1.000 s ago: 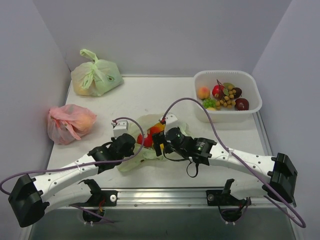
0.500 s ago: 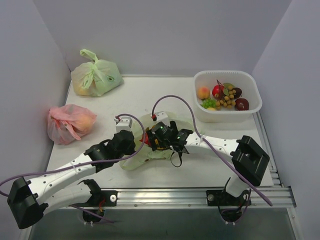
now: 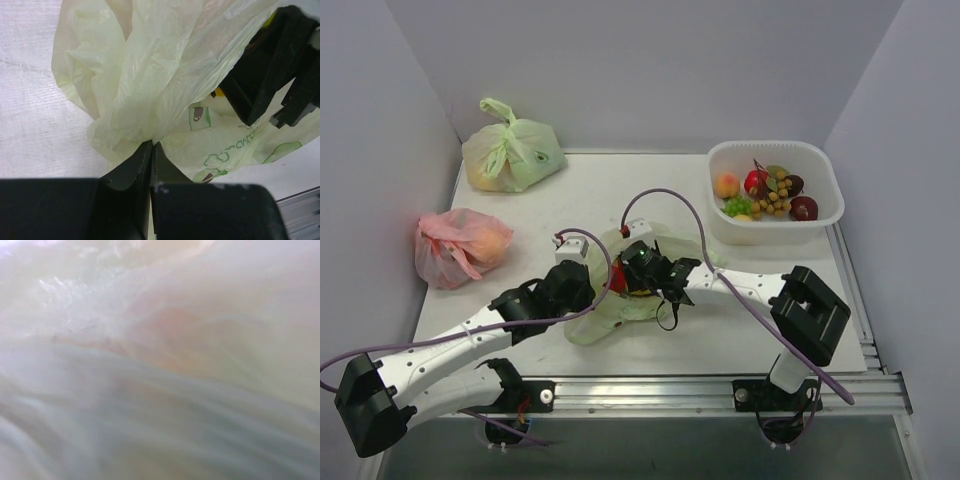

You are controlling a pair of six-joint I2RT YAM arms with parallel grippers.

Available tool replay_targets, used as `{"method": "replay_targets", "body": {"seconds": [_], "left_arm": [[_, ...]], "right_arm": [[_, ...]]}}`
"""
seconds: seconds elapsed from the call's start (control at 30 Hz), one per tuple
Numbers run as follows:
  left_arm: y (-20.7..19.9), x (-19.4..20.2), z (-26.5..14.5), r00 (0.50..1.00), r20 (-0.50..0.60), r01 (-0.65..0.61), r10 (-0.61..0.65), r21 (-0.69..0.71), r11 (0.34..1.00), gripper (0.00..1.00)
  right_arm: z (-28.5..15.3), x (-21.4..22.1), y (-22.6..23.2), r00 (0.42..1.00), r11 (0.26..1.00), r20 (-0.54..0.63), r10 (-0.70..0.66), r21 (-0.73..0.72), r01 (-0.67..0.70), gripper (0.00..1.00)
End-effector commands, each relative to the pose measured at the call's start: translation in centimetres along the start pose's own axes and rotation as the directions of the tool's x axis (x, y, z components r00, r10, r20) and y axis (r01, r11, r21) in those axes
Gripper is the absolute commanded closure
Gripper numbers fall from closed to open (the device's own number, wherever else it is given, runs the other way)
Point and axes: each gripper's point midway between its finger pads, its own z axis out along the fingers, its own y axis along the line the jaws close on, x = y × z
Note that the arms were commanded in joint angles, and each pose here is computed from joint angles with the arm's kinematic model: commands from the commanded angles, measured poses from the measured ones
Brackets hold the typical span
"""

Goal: Untie the knot of the plastic bag and take out the fruit

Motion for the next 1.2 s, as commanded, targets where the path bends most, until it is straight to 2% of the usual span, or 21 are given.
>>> {"method": "replay_targets", "body": {"seconds": [0.0,0.07,0.1,0.13,0.17,0.23,0.27,0.37,0.4,0.53,0.67,0.83,1.03,1.13,1.17], "left_arm": [[-0.9,-1.0,-0.5,1.000,0.012,0.014,-0.014,0.030,0.999,0.96],[-1.0,-1.1,-0.6,1.000,0.009,0.024,-0.025,0.033,0.999,0.97],[-1.2,-1.1,-0.7,1.000,0.002,0.027,-0.027,0.040,0.999,0.98],[-1.4,-1.1,-0.8,1.000,0.000,0.030,-0.030,0.044,0.999,0.98],[-1.4,-1.0,-0.8,0.999,-0.008,0.036,-0.035,0.042,0.999,0.98],[-1.6,-0.9,-0.8,0.999,-0.025,0.036,-0.035,0.043,0.998,0.98],[-1.6,-0.9,-0.8,0.999,-0.033,0.038,-0.037,0.041,0.998,0.98],[-2.0,-0.9,-1.1,0.998,-0.055,0.035,-0.032,0.046,0.998,0.99],[-2.0,-0.8,-1.2,0.998,-0.064,0.032,-0.029,0.043,0.999,0.99],[-2.3,-1.2,-1.6,0.997,-0.074,0.036,-0.033,0.045,0.998,0.99],[-2.4,-0.9,-1.8,0.994,-0.098,0.058,-0.053,0.042,0.997,0.99],[-2.1,0.9,-1.3,0.984,-0.154,0.096,-0.091,0.022,0.995,1.00],[-2.3,1.5,-0.7,0.978,-0.185,0.096,-0.092,0.012,0.995,1.00],[-2.5,1.5,-0.5,0.978,-0.195,0.079,-0.075,0.010,0.997,1.00],[-2.7,1.2,-0.4,0.979,-0.192,0.078,-0.075,0.013,0.997,1.00]], "right_arm": [[-0.6,1.7,-0.7,0.999,1.000,-0.040,0.006,0.001,-0.006,0.69],[-1.3,1.8,-1.0,0.999,1.000,-0.040,0.008,0.003,-0.008,0.72],[-1.4,1.8,-1.2,0.999,1.000,-0.042,0.009,0.003,-0.009,0.68],[-1.8,1.7,-1.1,0.999,1.000,-0.045,0.014,-0.003,-0.014,0.63],[-1.9,1.5,-1.0,0.999,1.000,-0.041,0.016,-0.009,-0.017,0.52],[-2.2,2.0,-1.3,0.998,1.000,-0.068,0.014,0.001,-0.014,0.43],[-2.2,1.7,-1.2,0.998,1.000,-0.066,0.016,0.002,-0.016,0.33],[-2.2,1.5,-1.0,0.997,1.000,-0.080,-0.004,-0.011,0.003,0.19],[-2.1,1.6,-0.8,0.996,1.000,-0.092,-0.009,-0.018,0.007,0.17],[-0.9,3.0,-1.1,0.988,1.000,-0.153,-0.020,0.020,0.024,0.14],[0.3,3.8,-1.5,0.985,0.996,-0.167,0.033,0.089,-0.019,0.09],[1.6,4.1,-1.9,0.981,0.984,-0.169,0.093,0.166,-0.065,0.10],[2.2,4.4,-3.0,0.979,0.967,-0.179,0.102,0.249,-0.055,0.10],[1.7,3.9,-3.1,0.980,0.969,-0.169,0.104,0.241,-0.061,0.18],[1.6,3.8,-3.1,0.981,0.972,-0.170,0.089,0.230,-0.048,0.25]]}}
